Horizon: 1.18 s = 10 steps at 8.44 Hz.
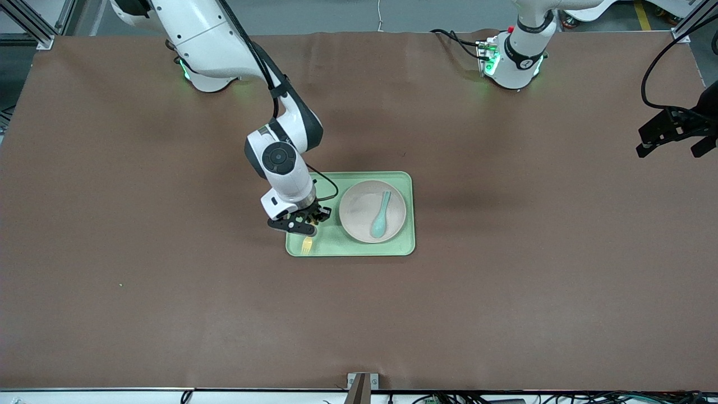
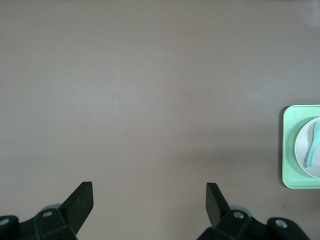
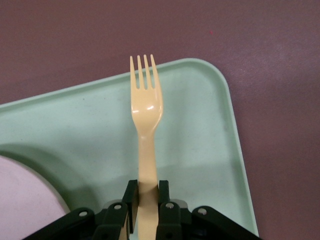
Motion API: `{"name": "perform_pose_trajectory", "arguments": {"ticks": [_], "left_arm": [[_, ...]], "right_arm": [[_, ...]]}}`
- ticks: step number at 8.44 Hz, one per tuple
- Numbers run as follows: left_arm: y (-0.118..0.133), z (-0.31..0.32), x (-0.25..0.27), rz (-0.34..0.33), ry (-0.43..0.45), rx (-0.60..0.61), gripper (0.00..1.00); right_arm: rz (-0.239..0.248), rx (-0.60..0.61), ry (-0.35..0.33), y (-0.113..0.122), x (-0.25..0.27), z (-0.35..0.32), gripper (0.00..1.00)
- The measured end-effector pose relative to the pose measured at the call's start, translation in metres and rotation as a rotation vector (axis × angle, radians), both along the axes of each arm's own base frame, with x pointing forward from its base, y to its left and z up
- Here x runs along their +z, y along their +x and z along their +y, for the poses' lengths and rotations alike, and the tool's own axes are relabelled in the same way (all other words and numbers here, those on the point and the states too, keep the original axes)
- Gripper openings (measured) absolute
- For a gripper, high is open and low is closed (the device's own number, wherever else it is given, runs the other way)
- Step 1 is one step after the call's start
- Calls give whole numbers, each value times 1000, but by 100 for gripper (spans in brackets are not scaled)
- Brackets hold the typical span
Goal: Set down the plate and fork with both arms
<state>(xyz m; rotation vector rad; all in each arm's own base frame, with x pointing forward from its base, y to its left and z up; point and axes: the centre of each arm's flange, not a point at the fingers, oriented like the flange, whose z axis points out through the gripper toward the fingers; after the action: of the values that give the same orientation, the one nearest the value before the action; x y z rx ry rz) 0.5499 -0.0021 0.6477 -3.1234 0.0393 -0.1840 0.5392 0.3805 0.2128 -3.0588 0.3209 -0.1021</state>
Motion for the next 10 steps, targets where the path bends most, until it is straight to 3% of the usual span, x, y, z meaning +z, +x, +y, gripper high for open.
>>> {"name": "perform_pose_trajectory", "arguments": {"ticks": [7, 10], "left_arm": [[0, 0, 0, 0, 0, 0, 100], [0, -1, 0, 0, 0, -1, 100]], "right_arm": [[27, 53, -11, -18, -16, 3, 22], [34, 55, -15, -21, -19, 1, 70]]}}
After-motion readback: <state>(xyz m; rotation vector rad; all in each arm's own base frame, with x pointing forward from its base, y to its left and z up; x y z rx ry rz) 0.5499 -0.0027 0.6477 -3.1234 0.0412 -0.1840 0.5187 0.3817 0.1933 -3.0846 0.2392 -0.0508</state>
